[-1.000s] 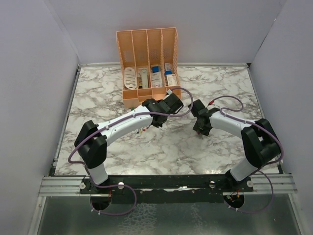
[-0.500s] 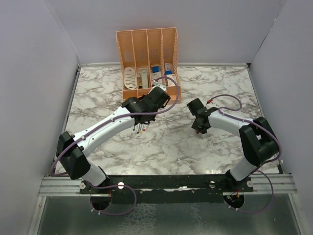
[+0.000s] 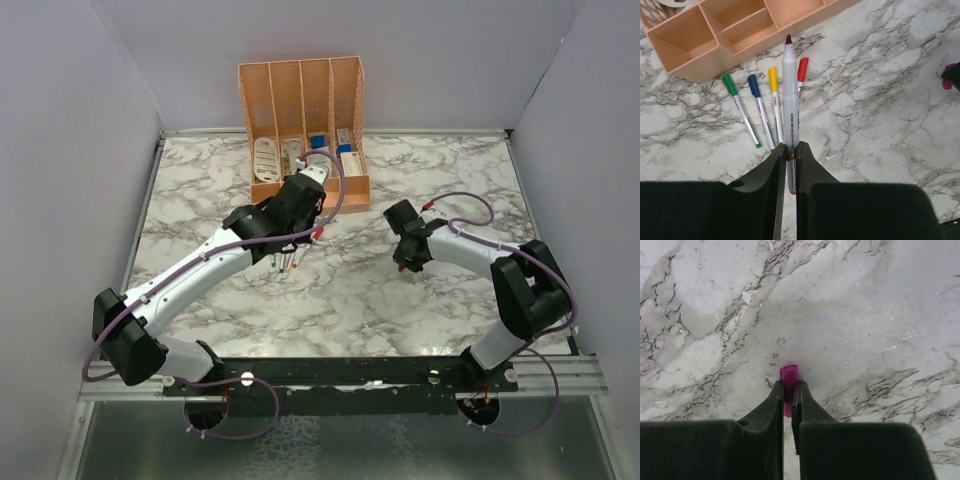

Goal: Insert the pens into the pen caps

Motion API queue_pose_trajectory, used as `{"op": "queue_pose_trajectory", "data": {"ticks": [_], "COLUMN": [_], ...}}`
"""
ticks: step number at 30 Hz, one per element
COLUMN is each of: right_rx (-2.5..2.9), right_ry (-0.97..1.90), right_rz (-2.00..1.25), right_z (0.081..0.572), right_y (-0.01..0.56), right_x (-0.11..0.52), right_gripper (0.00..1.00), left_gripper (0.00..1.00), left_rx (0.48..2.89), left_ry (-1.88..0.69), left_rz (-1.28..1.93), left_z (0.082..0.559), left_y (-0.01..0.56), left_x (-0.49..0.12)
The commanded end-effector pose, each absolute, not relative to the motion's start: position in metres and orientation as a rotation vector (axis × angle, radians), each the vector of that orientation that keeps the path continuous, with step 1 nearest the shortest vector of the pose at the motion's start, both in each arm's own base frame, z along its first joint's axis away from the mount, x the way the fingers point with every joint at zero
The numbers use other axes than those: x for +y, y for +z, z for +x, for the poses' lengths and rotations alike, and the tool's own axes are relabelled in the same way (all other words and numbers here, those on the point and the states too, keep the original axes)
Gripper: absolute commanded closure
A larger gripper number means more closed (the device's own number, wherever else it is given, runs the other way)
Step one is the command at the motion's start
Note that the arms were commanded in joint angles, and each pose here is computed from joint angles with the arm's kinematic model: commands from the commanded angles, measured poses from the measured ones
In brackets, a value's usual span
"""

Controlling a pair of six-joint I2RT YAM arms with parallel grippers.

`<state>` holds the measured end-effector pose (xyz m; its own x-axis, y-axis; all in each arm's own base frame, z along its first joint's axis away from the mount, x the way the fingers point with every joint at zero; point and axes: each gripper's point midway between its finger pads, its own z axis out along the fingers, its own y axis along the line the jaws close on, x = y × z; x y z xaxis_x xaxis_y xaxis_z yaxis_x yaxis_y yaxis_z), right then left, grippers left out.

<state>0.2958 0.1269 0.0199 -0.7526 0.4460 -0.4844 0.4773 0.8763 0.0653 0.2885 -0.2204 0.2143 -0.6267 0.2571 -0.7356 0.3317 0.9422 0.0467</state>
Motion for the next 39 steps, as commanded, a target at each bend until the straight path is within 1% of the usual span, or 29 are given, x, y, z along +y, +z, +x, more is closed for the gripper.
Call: {"op": "queue_pose_trajectory", "data": {"ticks": [1,5,10,15,22,27,39], "right_rx": [2.514,2.326,2.017,1.819,1.692,1.597,1.383], "right_ry": [0.028,0.184,0.389,0.506,0.632,0.719,0.834], "right_rz": [0.568,0.464,0.319,0.170,0.033,-0.101,-0.118], "right_z": [0.310,0.348,0.376,0.375,0.356,0.340,0.310], "right_y": [0.044,0.105,0.196,0.253,0.286,0.305,0.339], "right_x": [0.140,0.158,0.175,0.185,0.198,0.212,0.208], "right_gripper": [0.99,0.99,0.99,0.99,0.99,0.99,0.99], "left_gripper": [1.00,1.00,1.00,1.00,1.00,1.00,1.00], "left_rx": [2.195,2.160,2.080,1.936,1.731,1.694,1.632], "left_ry": [-0.297,-0.386,-0.545,-0.743,-1.006,-1.135,-1.269], "left_rz": [0.457,0.470,0.487,0.525,0.600,0.648,0.629], "left_z": [0.285,0.280,0.273,0.267,0.250,0.242,0.239], "left_y": [0.227,0.222,0.221,0.229,0.244,0.244,0.256], "left_x": [-0.241,-0.250,-0.267,-0.294,-0.326,-0.346,-0.363]}}
